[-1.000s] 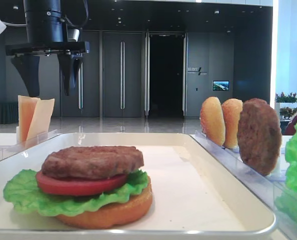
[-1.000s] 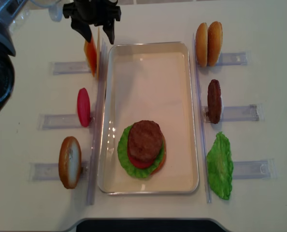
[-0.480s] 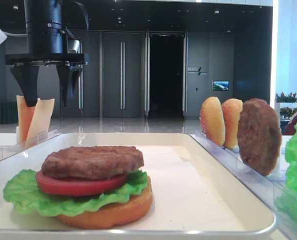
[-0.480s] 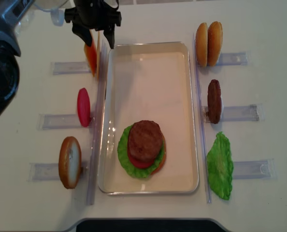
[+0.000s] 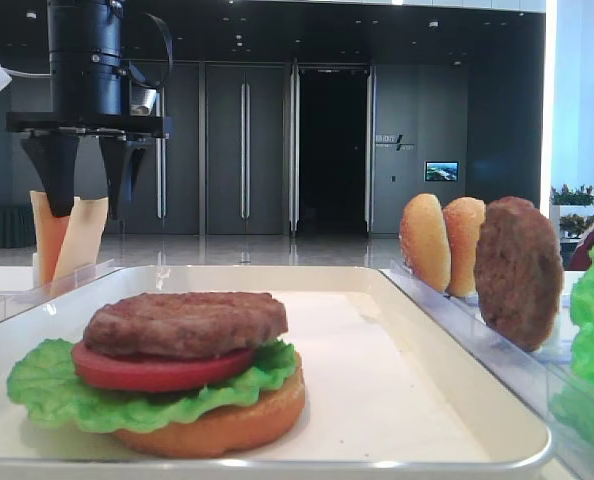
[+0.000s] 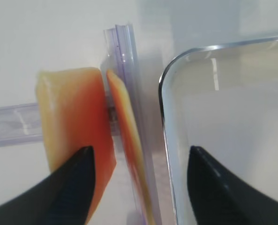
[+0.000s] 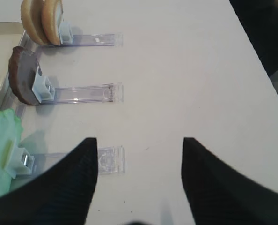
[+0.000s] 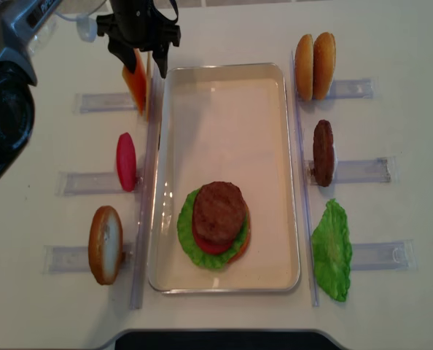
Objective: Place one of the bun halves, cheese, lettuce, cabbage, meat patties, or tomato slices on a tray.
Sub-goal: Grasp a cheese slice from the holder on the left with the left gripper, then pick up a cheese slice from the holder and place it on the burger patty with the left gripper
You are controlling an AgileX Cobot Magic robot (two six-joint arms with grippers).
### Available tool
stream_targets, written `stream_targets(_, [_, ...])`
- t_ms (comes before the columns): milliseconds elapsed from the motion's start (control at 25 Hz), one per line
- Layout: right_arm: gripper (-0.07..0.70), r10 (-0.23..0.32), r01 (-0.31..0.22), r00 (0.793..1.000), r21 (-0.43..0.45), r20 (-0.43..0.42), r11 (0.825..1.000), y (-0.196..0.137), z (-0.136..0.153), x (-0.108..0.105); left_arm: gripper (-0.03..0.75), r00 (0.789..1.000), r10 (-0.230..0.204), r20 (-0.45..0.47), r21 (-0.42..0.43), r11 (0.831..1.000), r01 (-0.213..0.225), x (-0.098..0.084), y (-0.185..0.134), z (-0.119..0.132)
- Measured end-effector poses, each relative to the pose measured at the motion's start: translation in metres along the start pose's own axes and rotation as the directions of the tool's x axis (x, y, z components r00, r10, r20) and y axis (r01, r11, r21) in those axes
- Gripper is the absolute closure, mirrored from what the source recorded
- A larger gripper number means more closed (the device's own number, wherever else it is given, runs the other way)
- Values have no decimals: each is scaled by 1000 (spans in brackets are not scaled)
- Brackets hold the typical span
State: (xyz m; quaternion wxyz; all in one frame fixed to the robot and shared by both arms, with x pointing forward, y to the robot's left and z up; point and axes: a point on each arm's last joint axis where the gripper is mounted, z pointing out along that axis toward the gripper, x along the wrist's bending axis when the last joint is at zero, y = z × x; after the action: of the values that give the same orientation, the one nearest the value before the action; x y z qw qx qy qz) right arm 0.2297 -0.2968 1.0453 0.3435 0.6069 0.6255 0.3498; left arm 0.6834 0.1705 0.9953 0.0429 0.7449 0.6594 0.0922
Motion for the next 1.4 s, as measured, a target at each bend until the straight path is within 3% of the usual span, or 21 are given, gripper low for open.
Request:
stream_targets(280, [220, 0, 0, 1000, 0, 0, 1000, 0, 0, 0, 499, 1000, 1, -2, -1, 1000, -1, 0, 0, 0])
stream_targets(560, [220, 0, 0, 1000, 0, 0, 1000, 0, 0, 0, 681, 1000, 3, -8, -2, 1000, -3, 1, 0, 0])
stream_targets(1000, [220, 0, 0, 1000, 0, 0, 1000, 0, 0, 0, 696, 1000, 3, -9, -8, 1000, -3, 1, 0, -2])
stream_targets(1400, [220, 0, 0, 1000, 0, 0, 1000, 0, 0, 0, 696, 1000, -26, 15, -106, 994, 27, 19, -2, -50])
